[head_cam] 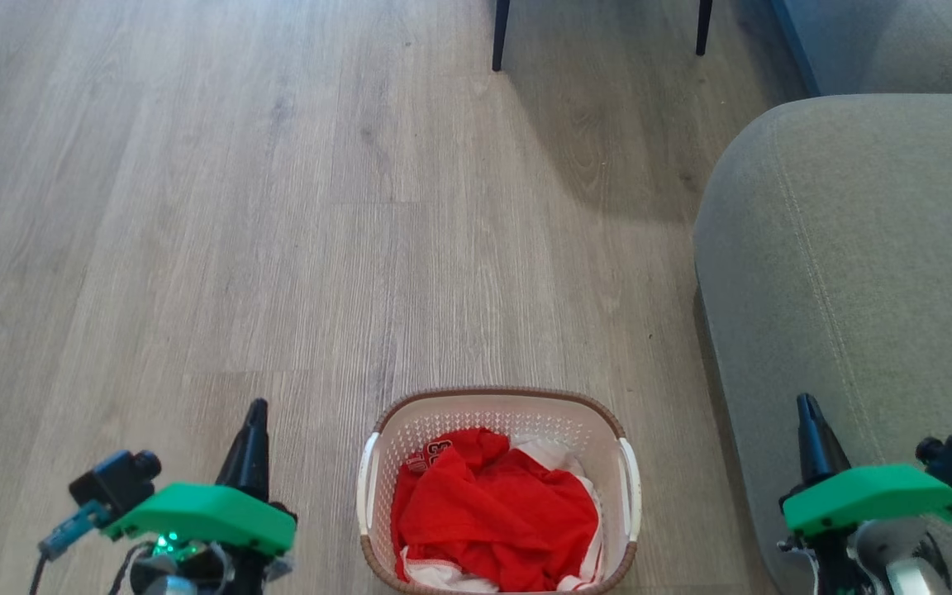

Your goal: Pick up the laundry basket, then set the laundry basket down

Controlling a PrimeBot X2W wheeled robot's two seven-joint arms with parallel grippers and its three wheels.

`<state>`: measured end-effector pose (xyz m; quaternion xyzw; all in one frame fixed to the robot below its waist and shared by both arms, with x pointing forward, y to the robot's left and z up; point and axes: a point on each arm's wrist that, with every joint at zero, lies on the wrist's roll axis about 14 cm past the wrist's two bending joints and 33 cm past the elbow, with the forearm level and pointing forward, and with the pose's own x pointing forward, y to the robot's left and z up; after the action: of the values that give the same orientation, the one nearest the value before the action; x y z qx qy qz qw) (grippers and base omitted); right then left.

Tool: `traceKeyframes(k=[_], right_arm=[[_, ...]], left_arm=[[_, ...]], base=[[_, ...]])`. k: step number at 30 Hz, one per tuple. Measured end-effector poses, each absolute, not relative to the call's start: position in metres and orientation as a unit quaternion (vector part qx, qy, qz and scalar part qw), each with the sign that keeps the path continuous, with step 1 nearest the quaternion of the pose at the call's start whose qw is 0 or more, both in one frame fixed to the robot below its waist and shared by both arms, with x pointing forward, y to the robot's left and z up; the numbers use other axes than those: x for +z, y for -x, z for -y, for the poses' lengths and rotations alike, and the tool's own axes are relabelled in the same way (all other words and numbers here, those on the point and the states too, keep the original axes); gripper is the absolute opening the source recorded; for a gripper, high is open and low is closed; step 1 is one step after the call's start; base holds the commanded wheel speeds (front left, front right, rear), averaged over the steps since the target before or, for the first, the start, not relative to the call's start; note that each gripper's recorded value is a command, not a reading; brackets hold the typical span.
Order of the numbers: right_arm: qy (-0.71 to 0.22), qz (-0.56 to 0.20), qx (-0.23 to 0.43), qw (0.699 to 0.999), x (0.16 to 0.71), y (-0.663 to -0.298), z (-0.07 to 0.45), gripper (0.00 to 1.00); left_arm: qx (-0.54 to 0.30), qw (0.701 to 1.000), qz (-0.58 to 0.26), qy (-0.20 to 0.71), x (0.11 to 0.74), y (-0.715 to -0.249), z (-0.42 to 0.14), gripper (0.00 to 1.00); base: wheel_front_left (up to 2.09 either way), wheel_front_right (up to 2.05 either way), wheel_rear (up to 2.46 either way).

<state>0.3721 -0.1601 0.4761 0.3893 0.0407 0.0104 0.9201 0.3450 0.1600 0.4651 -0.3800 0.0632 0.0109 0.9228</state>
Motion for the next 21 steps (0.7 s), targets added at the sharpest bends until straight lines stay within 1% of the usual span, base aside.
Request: traceKeyframes(k=[21], right_arm=[[-0.485, -0.048, -0.017, 0.873, 0.471, -0.371, 0.174, 0.00]], left_arm=[[0.025, 0.875, -0.076, 0.478, 0.460, -0.350, -0.166, 0.00]], base=[[0.00, 0.00, 0.00]])
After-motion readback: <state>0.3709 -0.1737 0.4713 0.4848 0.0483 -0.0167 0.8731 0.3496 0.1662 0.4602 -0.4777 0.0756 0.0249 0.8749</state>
